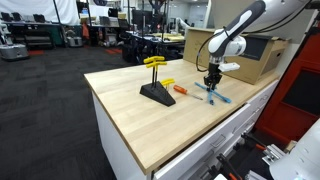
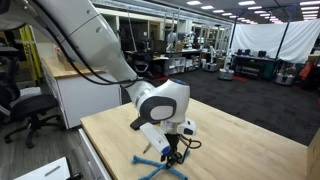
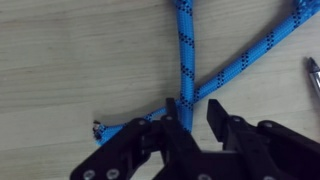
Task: Move the left blue object to the right
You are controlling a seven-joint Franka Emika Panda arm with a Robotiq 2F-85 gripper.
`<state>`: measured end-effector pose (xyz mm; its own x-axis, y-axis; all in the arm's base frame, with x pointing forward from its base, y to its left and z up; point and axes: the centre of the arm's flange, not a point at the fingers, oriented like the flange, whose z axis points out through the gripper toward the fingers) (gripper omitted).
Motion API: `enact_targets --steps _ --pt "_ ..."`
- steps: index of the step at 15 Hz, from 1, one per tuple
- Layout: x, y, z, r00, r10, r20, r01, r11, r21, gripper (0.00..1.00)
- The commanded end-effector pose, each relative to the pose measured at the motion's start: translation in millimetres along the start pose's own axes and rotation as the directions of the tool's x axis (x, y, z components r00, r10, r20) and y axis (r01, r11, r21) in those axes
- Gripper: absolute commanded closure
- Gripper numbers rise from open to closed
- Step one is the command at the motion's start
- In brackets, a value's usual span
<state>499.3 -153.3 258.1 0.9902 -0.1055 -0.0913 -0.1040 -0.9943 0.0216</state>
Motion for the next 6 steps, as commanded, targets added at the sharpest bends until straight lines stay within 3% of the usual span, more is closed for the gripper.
enact_targets --steps 1,6 --pt "-18.3 -0.5 -38.1 0.999 0.002 -0.051 -0.002 1.0 0.0 0.29" --pt "-36.6 -4.3 -108.0 0.988 -0.005 -0.155 -0.001 0.999 -0.041 0.0"
